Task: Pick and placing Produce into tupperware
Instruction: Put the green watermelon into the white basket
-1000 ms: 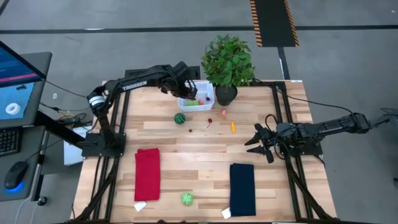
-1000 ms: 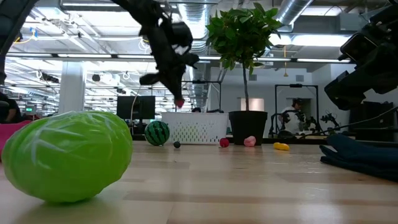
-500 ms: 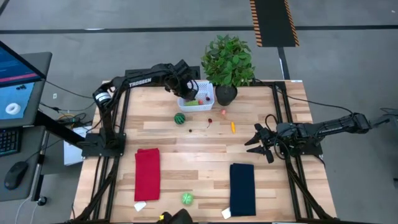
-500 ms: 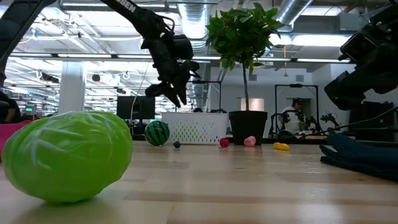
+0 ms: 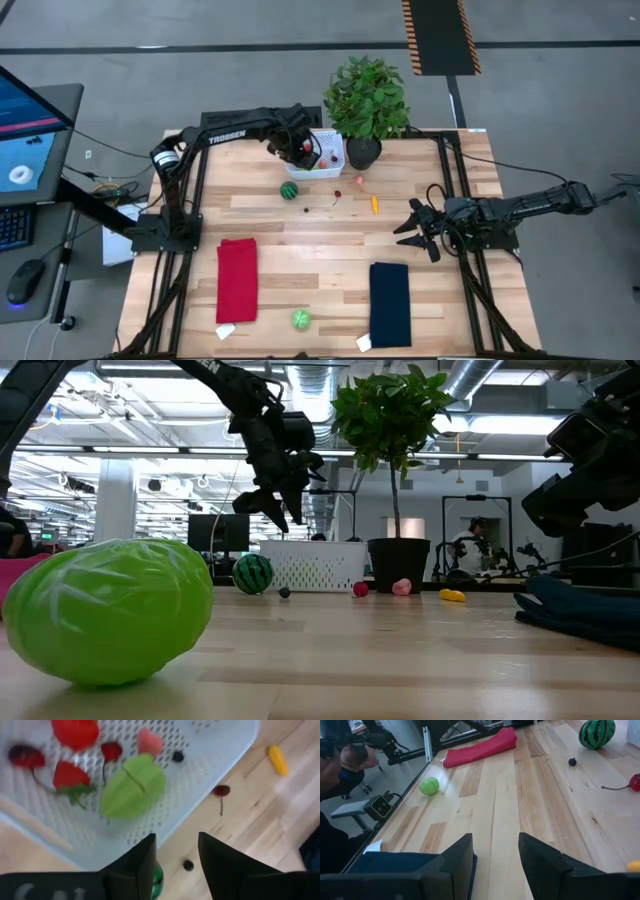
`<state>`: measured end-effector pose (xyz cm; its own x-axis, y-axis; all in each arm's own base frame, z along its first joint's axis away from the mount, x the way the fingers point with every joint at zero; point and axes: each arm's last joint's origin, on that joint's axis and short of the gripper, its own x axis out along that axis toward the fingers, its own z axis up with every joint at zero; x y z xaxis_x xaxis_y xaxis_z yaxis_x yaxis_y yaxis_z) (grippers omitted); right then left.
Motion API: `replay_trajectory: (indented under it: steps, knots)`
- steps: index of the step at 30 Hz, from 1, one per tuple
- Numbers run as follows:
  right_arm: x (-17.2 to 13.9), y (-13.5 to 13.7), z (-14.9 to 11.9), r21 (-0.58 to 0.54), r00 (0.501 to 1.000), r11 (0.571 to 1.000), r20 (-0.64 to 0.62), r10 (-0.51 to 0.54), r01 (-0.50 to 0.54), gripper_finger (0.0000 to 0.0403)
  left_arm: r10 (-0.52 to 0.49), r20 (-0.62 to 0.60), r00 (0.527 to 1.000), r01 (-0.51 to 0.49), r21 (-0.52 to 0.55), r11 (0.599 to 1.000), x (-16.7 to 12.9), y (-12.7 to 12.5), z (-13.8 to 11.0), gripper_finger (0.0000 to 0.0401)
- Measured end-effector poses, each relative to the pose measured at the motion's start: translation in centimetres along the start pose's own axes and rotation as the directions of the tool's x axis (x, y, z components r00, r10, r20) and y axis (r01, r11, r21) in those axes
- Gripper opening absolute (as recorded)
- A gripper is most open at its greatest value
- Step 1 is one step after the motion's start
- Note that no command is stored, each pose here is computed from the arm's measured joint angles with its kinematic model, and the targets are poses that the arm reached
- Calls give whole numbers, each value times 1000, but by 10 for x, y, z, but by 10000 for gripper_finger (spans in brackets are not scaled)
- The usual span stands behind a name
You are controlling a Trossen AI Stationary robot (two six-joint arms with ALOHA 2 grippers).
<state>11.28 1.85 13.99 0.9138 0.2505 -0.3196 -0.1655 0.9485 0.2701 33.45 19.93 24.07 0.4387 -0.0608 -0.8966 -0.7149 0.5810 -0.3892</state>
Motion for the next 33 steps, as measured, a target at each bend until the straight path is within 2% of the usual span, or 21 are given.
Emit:
replay_trajectory:
  steps: [4,10,13,18,21,27,30,33]
  knots:
    - [0,0,0,0,1000,1000,0,0,0,182,14,-68,998,-17,-46,999,5,-13,-13,113]
    - [0,0,0,0,1000,1000,0,0,0,182,-7,-115,993,11,32,999,11,-36,-27,93]
    - [0,0,0,0,1000,1000,0,0,0,182,-3,-133,991,8,36,999,13,-43,-33,87]
    - [0,0,0,0,1000,1000,0,0,0,182,55,-171,984,-62,-36,997,14,-53,-48,74]
    - [0,0,0,0,1000,1000,0,0,0,182,62,-151,987,-70,-43,997,8,-62,-54,56]
    - [0,0,0,0,1000,1000,0,0,0,182,138,9,990,-138,-15,990,-23,-92,-80,6]
    - [0,0,0,0,1000,1000,0,0,0,182,173,68,983,-173,0,985,-38,-103,-95,5]
    - [0,0,0,0,1000,1000,0,0,0,182,246,127,961,-240,-60,969,-45,-111,-110,4]
